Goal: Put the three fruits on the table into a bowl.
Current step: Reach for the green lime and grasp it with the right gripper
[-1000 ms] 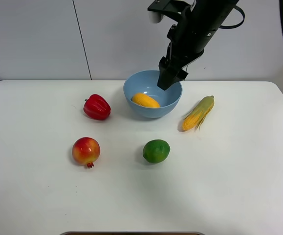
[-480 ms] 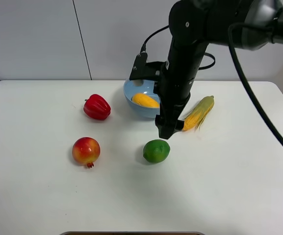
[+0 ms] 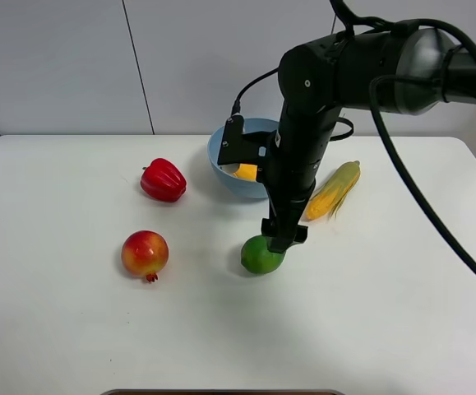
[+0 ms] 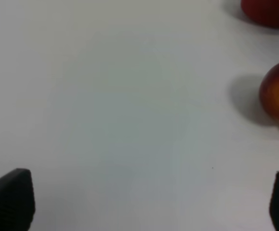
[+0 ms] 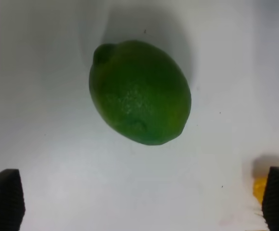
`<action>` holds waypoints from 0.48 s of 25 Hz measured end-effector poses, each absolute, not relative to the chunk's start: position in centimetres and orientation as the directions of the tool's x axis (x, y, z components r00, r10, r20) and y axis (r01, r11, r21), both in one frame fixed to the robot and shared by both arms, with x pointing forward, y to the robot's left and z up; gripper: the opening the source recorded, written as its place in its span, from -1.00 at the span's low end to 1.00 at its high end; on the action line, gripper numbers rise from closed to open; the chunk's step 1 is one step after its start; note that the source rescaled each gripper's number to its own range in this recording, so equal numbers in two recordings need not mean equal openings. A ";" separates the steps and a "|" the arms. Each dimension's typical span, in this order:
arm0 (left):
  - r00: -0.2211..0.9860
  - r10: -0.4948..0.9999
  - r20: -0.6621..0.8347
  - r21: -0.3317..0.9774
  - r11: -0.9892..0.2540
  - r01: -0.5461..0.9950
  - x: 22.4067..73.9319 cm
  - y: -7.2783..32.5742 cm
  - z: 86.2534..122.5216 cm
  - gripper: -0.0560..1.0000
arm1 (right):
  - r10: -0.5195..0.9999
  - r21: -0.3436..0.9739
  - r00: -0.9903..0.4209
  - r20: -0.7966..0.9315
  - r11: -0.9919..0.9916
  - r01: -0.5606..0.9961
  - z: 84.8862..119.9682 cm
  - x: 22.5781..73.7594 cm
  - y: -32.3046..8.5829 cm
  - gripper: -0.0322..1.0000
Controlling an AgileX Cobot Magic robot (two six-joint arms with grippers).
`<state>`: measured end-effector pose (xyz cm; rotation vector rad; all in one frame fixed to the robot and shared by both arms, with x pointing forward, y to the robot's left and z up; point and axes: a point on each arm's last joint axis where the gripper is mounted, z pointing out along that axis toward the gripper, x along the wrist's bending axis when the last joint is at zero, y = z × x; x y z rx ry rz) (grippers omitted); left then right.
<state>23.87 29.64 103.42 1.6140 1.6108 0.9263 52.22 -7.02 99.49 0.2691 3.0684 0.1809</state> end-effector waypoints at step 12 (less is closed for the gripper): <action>-0.014 1.000 0.026 0.850 -0.015 0.526 23.9 29.6 103.4 1.00 | 0.176 0.060 -0.984 0.012 0.982 0.176 95.1 53.1 -6.3 0.99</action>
